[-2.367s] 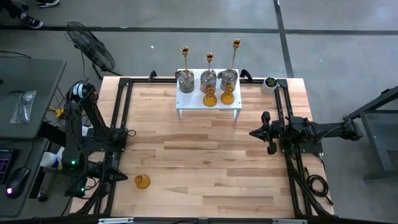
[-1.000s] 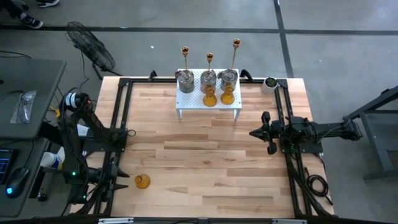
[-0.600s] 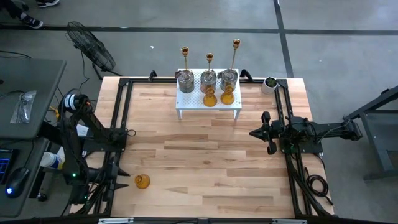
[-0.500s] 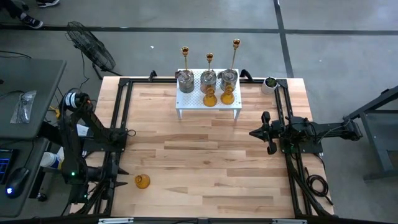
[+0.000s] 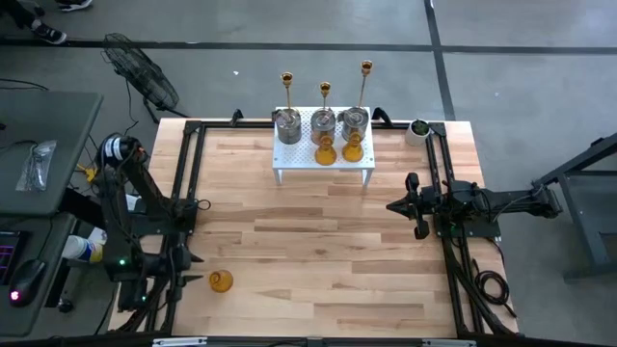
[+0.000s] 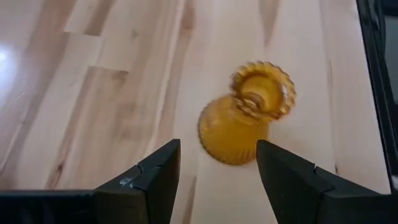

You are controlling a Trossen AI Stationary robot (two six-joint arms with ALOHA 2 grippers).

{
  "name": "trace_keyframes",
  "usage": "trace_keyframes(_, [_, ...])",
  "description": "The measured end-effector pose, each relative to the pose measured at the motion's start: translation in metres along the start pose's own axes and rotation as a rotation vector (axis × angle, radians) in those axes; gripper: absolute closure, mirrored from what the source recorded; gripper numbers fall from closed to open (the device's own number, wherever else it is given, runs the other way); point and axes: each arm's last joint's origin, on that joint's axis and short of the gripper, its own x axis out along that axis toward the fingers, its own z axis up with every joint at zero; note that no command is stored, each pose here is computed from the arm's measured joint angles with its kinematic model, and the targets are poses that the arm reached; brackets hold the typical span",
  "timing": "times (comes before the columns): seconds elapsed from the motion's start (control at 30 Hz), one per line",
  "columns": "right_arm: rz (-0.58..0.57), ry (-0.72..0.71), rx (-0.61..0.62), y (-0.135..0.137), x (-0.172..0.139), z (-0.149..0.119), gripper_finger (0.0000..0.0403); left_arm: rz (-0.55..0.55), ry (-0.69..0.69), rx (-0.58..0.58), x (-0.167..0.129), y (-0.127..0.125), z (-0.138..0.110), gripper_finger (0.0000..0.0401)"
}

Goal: Pick & Place candle stick holders
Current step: Put the brown glass candle holder on the shelf

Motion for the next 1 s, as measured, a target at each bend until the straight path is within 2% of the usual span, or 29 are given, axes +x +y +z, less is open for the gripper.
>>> trace_keyframes(0.2, [0.0, 0.001, 0.0, 0.0, 0.0, 0.0, 0.0398, -0.027, -0.001, 0.095, 0.007, -0.005, -0.006, 0.0196])
trace_keyframes(0.5, [0.0, 0.001, 0.0, 0.0, 0.0, 0.0, 0.0398, -0.066, -0.038, 0.101, 0.014, -0.006, -0.012, 0.0195])
trace_keyframes(0.6, [0.0, 0.001, 0.0, 0.0, 0.0, 0.0, 0.0398, -0.065, -0.059, 0.104, 0.014, -0.006, -0.012, 0.018])
trace_keyframes(0.83, [0.0, 0.0, 0.0, 0.0, 0.0, 0.0, 0.0398, -0.061, -0.058, 0.092, 0.015, -0.006, -0.01, 0.0118])
trace_keyframes(1.0, [0.0, 0.0, 0.0, 0.0, 0.0, 0.0, 0.0398, -0.03, -0.025, 0.061, 0.019, -0.003, -0.003, 0.0114])
